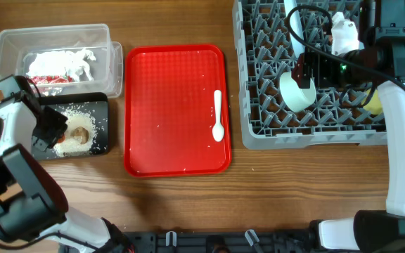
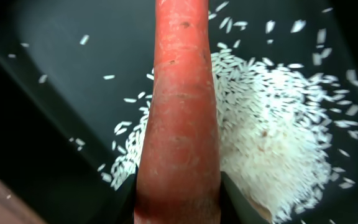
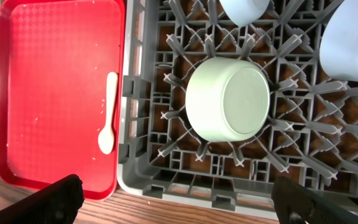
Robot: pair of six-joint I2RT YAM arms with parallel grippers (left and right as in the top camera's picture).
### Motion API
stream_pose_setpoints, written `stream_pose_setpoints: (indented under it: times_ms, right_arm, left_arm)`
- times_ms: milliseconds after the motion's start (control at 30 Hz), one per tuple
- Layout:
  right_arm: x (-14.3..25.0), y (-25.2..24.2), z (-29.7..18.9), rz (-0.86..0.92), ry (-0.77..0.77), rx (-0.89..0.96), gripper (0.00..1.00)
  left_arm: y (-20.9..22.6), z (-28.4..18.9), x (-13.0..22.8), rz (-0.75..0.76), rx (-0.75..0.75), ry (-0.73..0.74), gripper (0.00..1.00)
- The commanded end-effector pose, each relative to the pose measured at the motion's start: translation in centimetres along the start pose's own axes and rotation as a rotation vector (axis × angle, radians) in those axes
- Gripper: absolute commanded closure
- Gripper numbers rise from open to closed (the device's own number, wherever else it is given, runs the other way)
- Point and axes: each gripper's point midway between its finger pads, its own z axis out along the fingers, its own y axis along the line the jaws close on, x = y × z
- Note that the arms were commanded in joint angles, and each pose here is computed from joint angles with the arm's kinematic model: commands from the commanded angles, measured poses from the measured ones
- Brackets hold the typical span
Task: Sort waste into correct bins and load items into the dishwasher rack
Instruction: 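Carry the carrot left and release it onto the black tray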
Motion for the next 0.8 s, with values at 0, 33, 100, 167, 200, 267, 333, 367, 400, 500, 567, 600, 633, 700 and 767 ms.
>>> stream_pose_setpoints:
  times_ms: [0,33,100,167,200,267,333,367,400,500,567,600,633,700,767]
  right_arm:
    - [-0.1,0.2,-0.2,0.003,-0.009,-0.008,0.0]
    - [-0.1,0.2,-0.2,0.003,-0.009,-0.008,0.0]
    - [-0.1,0.2,-0.2,0.003,-0.009,-0.008,0.0]
    - [-0.1,0.2,-0.2,0.003,-0.009,-0.008,0.0]
    - [-0.1,0.2,-0.2,0.003,-0.009,-0.008,0.0]
    - [-0.1,0.2,-0.2,0.003,-0.009,-0.008,0.0]
    - [-0.1,0.2,-0.2,0.003,-0.009,-0.008,0.0]
    - [-0.1,0.2,-0.2,0.003,-0.009,-0.008,0.0]
    - [-0.1,0.2,-0.2,0.003,-0.009,-0.008,0.0]
    - [-0.1,0.2,-0.2,0.003,-0.009,-0.008,0.0]
    - [-0.1,0.2,-0.2,0.003,-0.009,-0.008,0.0]
    - [-0.1,0.2,-0.2,0.003,-0.009,-0.008,0.0]
    - [-0.1,0.2,-0.2,0.003,-0.009,-0.008,0.0]
    - [-0.1,0.2,-0.2,0.003,-0.009,-0.008,0.0]
    - [-0.1,0.2,-0.2,0.003,-0.009,-0.008,0.0]
  left_arm:
    - [0.1,0.8,-0.5,-0.018,-0.016,-0.001,0.72]
    - [0.1,0.9,-0.5,-0.018,-0.017,0.0,0.71]
    - [0.1,1.0,-0.5,-0.018,-0.016,-0.002,0.71]
    - [0.0,1.0,-0.6,-0.018,-0.015,-0.005,0.63]
    - [0.0,1.0,-0.6,-0.018,-0.015,-0.005,0.63]
    - [0.0,1.0,-0.6,-0.018,-0.015,-0.004,0.62]
    - [0.1,1.0,-0.5,-0.01,-0.017,-0.001,0.56]
    - [0.1,1.0,-0.4,-0.01,-0.019,0.002,0.53]
    - [0.1,1.0,-0.4,-0.009,-0.019,0.003,0.49]
    - [0.2,1.0,-0.3,-0.01,-0.021,0.006,0.33]
    - [0.3,1.0,-0.2,-0.009,-0.024,0.012,0.24]
    - [0.3,0.9,-0.1,-0.009,-0.026,0.015,0.22]
    - [0.4,0.9,0.0,-0.008,-0.027,0.017,0.21]
    - [0.3,0.5,0.0,-0.009,-0.021,0.015,0.2]
    - [-0.1,-0.4,-0.2,-0.011,0.009,-0.002,0.2]
